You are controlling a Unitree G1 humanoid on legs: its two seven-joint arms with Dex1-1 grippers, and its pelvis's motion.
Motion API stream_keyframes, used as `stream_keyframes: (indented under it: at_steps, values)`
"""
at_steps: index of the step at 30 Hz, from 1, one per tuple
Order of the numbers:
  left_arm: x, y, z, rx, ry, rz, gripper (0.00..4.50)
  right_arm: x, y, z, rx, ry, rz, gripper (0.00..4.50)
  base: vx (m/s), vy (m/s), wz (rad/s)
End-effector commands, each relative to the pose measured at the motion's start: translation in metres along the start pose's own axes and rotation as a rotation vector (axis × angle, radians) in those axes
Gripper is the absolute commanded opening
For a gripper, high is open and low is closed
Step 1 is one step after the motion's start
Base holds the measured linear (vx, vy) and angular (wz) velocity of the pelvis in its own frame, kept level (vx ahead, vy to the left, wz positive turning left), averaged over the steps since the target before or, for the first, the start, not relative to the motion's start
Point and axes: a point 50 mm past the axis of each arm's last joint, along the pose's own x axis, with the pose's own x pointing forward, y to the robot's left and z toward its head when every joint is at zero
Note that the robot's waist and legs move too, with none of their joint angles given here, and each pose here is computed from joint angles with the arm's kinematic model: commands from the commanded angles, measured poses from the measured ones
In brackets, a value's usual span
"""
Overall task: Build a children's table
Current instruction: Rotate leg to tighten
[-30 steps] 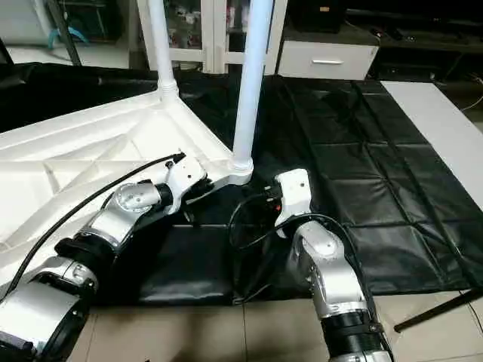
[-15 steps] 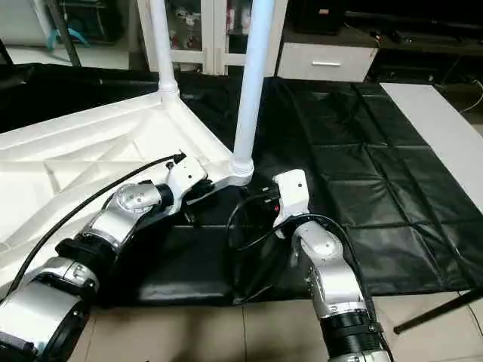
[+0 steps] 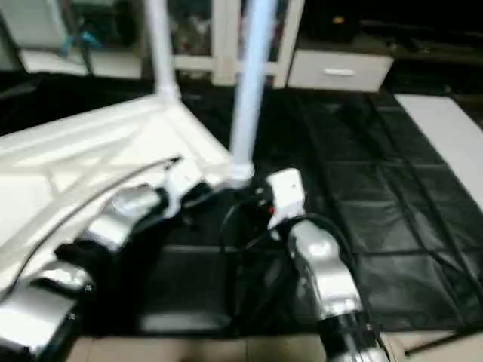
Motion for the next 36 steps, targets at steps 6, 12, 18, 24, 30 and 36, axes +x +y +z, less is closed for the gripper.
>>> stream_keyframes:
  at_steps: [6,12,18,24,30,36]
  values:
    - [0.009,-0.010,0.023,0.018,-0.100,-0.043,0.00,-0.004,-0.008,0.002,-0.023,0.004,-0.022,3.58,0.049,0.048,0.37]
    - [0.006,-0.023,0.018,0.041,-0.124,-0.162,0.00,-0.005,-0.009,0.002,-0.024,0.002,-0.026,3.58,0.045,-0.014,-0.15]
    - [-0.005,-0.038,0.011,0.025,-0.140,-0.377,0.00,-0.009,-0.018,0.010,-0.023,-0.037,-0.018,3.58,-0.027,-0.010,0.19]
    - [-0.014,-0.046,0.007,0.022,-0.131,-0.498,0.00,-0.021,-0.032,0.020,-0.053,-0.067,0.078,3.58,-0.073,0.016,0.09]
    - [-0.023,-0.049,0.003,0.032,-0.102,-0.590,0.00,-0.048,-0.044,0.020,-0.080,0.025,0.321,3.58,-0.030,0.012,0.01]
    - [-0.024,-0.046,0.006,0.053,-0.114,-0.561,0.00,-0.078,-0.066,0.016,-0.149,0.188,0.463,3.58,0.000,0.000,0.00]
